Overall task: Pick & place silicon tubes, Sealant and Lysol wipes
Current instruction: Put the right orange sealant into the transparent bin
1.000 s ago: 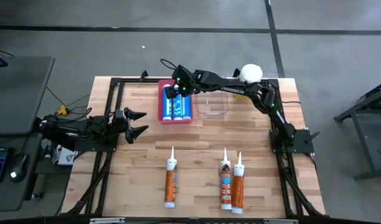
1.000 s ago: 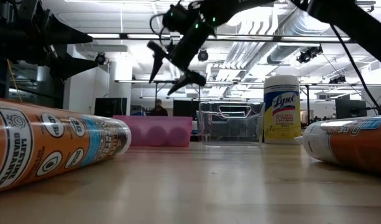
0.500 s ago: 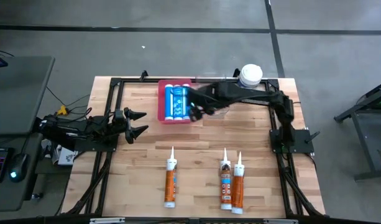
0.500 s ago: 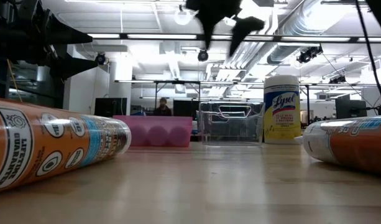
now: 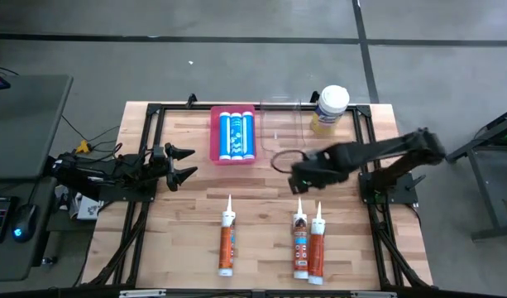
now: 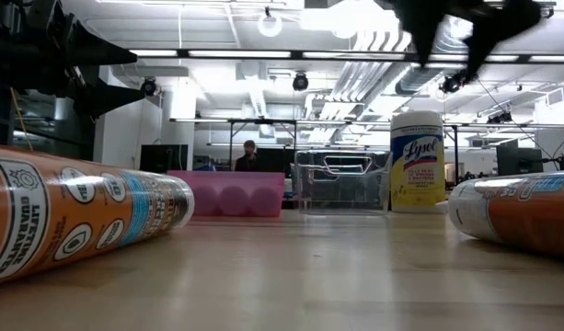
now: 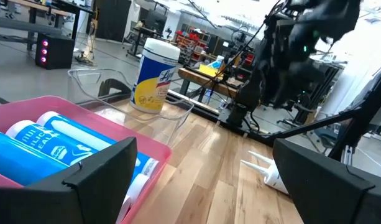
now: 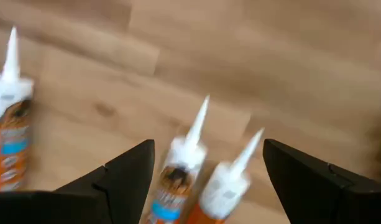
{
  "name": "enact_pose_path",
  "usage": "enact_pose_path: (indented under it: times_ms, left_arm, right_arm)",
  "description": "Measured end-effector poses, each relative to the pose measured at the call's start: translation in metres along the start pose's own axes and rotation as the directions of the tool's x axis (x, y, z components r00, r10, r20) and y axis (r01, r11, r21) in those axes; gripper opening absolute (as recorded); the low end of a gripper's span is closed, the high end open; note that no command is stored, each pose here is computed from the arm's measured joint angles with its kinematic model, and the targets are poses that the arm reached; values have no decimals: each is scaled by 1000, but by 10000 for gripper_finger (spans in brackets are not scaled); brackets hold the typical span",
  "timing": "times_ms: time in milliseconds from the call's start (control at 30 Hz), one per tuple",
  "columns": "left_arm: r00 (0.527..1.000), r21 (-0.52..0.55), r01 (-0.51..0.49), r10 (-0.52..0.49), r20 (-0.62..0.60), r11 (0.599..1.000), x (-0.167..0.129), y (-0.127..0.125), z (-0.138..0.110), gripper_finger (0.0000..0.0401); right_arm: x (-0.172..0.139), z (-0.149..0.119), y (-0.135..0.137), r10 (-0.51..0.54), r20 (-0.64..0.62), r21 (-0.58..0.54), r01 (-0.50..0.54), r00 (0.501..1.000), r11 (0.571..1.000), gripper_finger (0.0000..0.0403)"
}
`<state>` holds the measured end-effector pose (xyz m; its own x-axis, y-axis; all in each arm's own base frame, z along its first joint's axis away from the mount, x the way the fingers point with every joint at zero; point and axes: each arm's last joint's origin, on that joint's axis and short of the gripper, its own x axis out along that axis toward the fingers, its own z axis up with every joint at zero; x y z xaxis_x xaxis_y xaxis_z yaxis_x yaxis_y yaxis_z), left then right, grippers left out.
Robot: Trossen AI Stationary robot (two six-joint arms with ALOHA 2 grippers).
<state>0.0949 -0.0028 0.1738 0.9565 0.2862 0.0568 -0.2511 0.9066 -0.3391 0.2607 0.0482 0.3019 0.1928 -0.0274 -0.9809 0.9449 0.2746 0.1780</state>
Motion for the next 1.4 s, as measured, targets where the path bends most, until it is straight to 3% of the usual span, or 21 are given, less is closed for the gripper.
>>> enact_pose_path:
  times_ms: [200,433,700,967,1133,1400]
  left_arm:
    - [1000,0,0,0,0,1000,0,0,0,370]
    - [1000,0,0,0,0,1000,0,0,0,370]
    - [1000,0,1,-1,0,1000,0,0,0,370]
    - [1000,0,0,0,0,1000,0,0,0,370]
    - [1000,0,0,0,0,1000,0,0,0,370]
    - [1000,0,1,-1,0,1000,0,0,0,370]
  right_arm:
    - [40,-26,-42,38,-98,74,-30,995,997,295]
    - [60,-65,-64,-32,-201,85,50,979,995,295]
    - [63,-95,-51,102,-235,232,-46,967,972,295]
    - [87,-113,-40,23,-324,271,69,946,960,295]
    - [99,-118,-30,56,-339,294,49,939,955,295]
    - [120,-121,-25,-3,-328,296,106,945,949,295]
